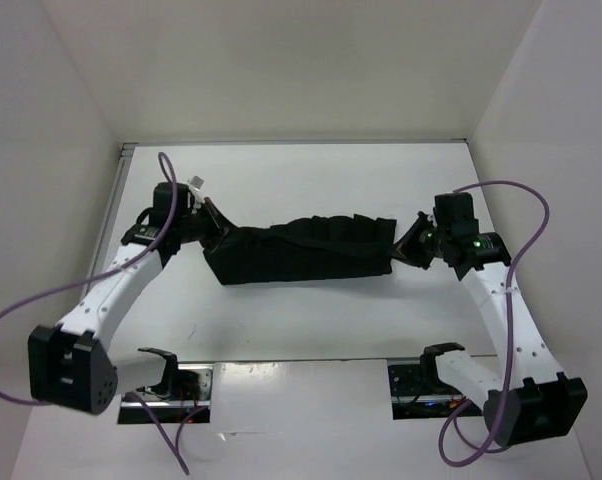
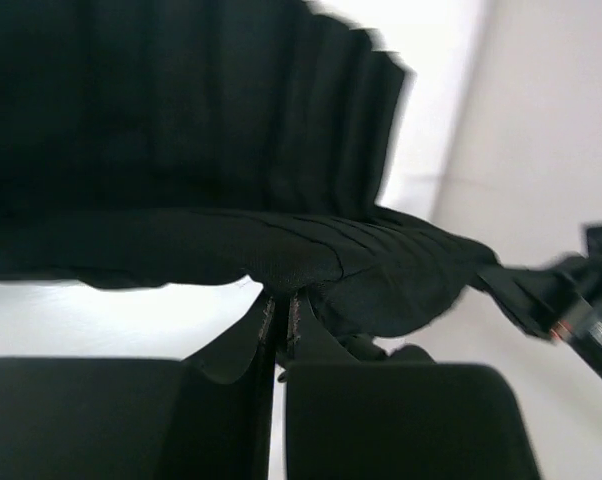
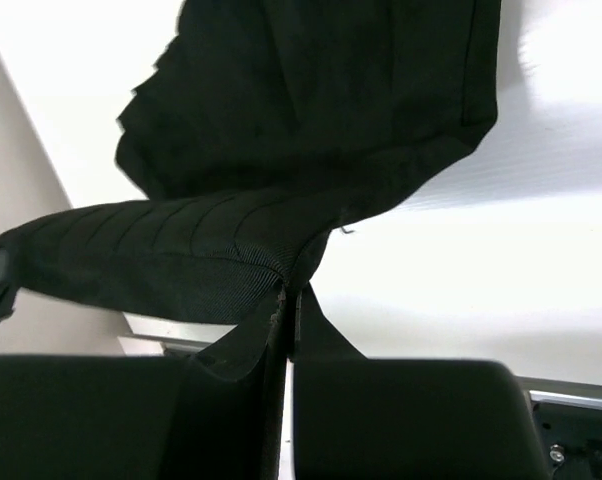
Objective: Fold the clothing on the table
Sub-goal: Fold the skirt
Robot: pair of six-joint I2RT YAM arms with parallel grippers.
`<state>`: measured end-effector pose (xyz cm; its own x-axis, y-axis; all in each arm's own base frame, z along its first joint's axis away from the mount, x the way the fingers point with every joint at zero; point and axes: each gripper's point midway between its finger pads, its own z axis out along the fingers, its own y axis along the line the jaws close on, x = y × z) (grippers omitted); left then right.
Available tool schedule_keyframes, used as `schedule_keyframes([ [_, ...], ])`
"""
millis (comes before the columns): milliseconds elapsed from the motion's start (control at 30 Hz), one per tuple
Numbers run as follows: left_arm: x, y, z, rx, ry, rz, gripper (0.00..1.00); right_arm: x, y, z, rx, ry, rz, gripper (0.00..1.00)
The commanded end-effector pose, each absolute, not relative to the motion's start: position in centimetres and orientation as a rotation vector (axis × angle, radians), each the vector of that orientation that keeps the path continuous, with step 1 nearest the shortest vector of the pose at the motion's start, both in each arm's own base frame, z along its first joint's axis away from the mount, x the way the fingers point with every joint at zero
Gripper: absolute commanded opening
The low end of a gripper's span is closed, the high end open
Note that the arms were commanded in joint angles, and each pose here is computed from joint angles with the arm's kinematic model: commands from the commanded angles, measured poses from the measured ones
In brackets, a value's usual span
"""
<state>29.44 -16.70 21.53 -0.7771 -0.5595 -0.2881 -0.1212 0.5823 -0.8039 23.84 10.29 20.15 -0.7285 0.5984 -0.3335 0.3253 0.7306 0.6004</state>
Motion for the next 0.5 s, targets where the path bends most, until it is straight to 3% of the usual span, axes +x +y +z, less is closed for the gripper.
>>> schedule_keyframes([
  [0, 32.1, -16.4, 20.6, -0.546, 2.302, -1.047, 0.0, 26.0, 9.7, 20.5, 0.727, 2.374, 0.666, 0.0],
  [467, 33.9, -16.2, 16.0, -0.655, 2.429, -0.964, 0.0, 35.7, 10.1, 18.8, 0.689, 2.383, 0.647, 0.0],
])
